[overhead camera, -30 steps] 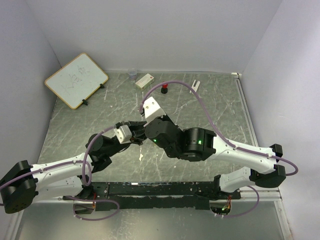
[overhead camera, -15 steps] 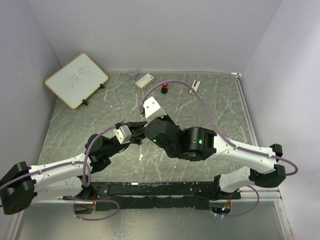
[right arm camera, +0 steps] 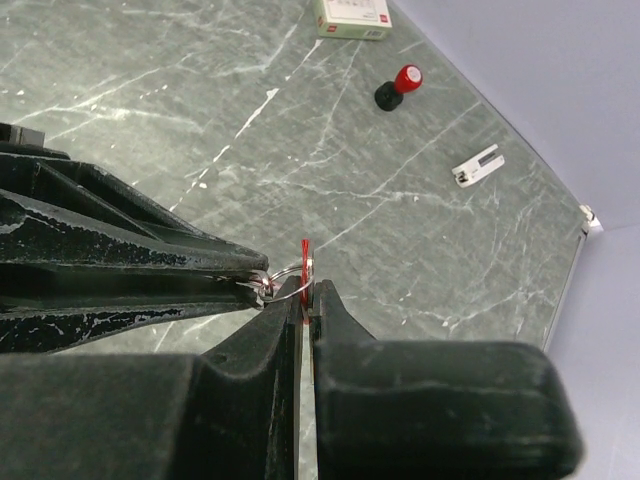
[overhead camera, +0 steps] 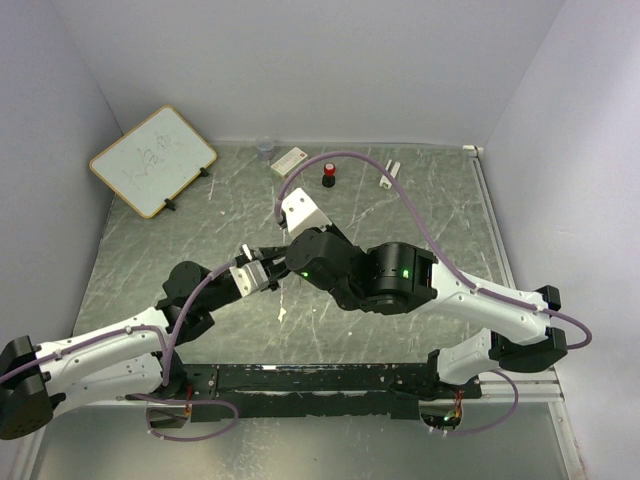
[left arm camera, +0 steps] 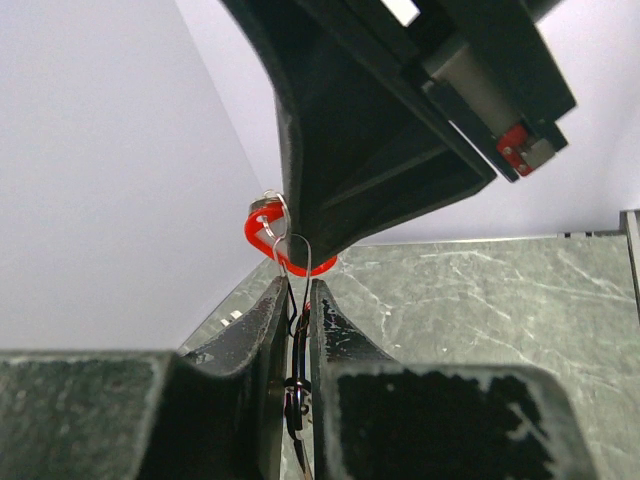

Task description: Remove the keys from the keyring

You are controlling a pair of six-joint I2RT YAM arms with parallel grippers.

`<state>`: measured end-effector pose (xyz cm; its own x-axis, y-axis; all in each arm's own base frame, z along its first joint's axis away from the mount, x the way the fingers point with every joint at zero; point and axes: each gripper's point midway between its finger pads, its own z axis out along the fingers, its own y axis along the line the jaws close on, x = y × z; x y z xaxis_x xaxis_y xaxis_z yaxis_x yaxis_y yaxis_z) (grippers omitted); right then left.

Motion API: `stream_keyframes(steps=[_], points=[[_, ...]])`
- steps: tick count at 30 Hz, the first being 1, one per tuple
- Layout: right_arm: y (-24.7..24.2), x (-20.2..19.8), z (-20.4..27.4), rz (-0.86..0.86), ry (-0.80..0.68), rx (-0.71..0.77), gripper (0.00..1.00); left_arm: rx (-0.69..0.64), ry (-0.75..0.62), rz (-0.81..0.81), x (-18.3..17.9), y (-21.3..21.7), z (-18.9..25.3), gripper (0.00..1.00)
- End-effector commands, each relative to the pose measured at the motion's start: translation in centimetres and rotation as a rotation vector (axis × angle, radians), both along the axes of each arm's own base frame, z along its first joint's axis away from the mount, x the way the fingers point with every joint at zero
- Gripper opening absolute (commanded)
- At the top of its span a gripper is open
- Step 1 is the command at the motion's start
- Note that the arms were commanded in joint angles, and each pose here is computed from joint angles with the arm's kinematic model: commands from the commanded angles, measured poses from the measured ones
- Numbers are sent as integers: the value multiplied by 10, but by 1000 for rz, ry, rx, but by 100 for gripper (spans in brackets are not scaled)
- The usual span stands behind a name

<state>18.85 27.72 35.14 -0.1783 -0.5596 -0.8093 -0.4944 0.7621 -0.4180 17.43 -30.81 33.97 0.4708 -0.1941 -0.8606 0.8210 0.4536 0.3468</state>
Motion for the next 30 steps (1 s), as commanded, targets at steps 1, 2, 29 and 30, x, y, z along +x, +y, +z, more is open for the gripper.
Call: stream_keyframes(steps=[1, 2, 29, 30], points=[[-3, -1, 17, 4, 2, 44, 0, 122, -41, -107, -20, -10, -13, 12], [-2, -2, 17, 11, 8, 44, 0, 134, -49, -116, -22, -10, -12, 12], [3, -24, -18, 156, 146, -74, 0, 300, -134, -302, -62, -5, -23, 8], [4, -25, -20, 162, 155, -82, 0, 311, -138, -308, -64, -5, -23, 8]])
